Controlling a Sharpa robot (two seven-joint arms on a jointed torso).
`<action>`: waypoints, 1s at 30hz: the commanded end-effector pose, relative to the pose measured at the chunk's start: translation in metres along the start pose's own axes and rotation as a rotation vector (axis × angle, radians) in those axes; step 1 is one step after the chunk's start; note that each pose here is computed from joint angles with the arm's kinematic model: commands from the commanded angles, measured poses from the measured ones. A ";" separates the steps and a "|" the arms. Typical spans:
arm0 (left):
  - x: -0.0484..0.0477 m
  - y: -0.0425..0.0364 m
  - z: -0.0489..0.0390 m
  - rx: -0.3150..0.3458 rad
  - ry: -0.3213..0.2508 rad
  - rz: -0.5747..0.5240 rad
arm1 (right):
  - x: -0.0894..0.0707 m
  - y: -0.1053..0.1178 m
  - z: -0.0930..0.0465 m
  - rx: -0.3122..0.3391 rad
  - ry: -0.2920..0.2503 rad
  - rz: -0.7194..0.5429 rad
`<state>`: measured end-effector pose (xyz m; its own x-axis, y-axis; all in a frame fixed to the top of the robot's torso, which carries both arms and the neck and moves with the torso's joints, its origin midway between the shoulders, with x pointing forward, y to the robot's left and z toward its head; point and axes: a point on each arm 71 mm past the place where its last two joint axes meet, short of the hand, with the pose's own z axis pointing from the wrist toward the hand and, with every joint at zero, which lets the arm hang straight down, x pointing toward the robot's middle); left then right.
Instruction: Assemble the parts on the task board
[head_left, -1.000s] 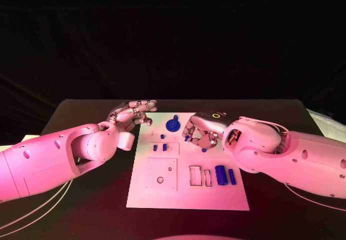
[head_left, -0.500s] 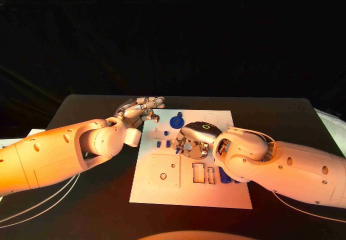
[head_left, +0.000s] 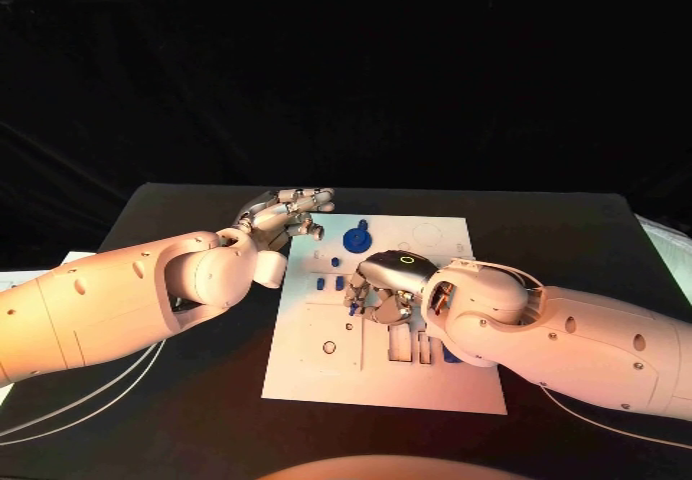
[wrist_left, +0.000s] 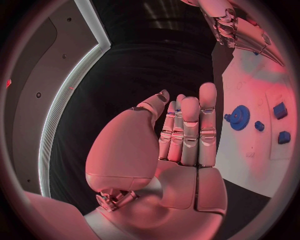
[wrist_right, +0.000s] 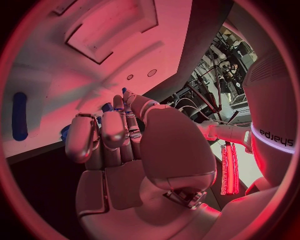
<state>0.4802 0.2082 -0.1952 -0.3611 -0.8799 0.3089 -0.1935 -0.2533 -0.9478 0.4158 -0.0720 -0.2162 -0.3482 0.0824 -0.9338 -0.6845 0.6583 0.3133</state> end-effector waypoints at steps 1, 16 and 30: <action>0.0037 -0.0004 0.0004 0.006 0.025 -0.005 | 0.004 0.002 0.001 -0.016 0.036 -0.011; 0.0031 -0.0004 0.0002 0.003 0.025 -0.005 | 0.009 0.004 0.002 -0.020 0.074 -0.022; 0.0025 -0.0005 -0.0001 0.002 0.023 -0.004 | 0.015 0.005 0.005 -0.016 0.096 -0.032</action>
<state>0.4801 0.2086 -0.1953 -0.3620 -0.8795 0.3090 -0.1958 -0.2524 -0.9476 0.4124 -0.0645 -0.2240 -0.3756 0.0281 -0.9263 -0.6985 0.6483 0.3029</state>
